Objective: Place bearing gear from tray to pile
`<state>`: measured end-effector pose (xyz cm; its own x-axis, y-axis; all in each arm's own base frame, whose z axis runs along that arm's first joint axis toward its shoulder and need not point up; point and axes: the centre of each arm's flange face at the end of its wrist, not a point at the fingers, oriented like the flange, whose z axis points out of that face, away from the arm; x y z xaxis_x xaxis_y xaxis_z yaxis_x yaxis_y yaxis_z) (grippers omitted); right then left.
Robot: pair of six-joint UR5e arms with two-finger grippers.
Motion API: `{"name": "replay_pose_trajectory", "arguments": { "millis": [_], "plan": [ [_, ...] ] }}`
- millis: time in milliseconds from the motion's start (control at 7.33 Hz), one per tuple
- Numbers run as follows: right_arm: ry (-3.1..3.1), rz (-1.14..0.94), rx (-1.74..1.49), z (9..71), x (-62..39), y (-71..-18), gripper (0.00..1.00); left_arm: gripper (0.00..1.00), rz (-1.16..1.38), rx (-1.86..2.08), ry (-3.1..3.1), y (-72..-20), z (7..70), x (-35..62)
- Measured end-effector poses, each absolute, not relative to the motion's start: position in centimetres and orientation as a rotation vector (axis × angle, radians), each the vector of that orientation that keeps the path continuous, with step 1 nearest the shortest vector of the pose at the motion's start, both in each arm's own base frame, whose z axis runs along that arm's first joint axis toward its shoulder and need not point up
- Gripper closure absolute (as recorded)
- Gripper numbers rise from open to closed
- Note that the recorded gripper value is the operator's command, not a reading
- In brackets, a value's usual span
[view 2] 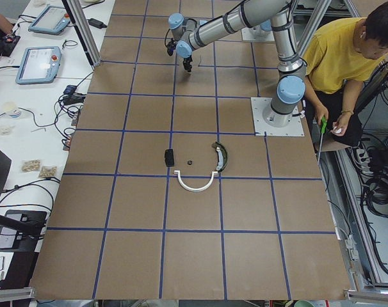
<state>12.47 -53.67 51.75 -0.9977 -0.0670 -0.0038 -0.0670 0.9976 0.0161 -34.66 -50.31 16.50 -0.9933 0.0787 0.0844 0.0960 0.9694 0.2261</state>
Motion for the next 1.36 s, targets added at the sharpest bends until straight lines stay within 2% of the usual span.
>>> {"name": "replay_pose_trajectory", "arguments": {
  "millis": [545, 818, 1091, 1364],
  "plan": [
    [3.127, 0.001, -0.076, 51.6, 12.8, -53.4, 0.00, 1.00, -0.311, -0.177, -3.104, -50.6, 16.9, -34.5],
    [3.125, -0.004, -0.070, 51.6, 12.9, -53.2, 0.00, 1.00, -0.198, -0.181, -3.169, -53.8, 20.3, -30.5],
    [3.126, -0.035, -0.074, 51.7, 13.0, -53.4, 0.00, 1.00, -0.207, -0.268, -3.235, -59.0, 23.5, -18.5],
    [3.130, -0.121, -0.074, 51.6, 13.0, -53.9, 0.00, 1.00, -0.269, -0.300, -3.279, -61.0, 25.5, -3.2]
  ]
}}
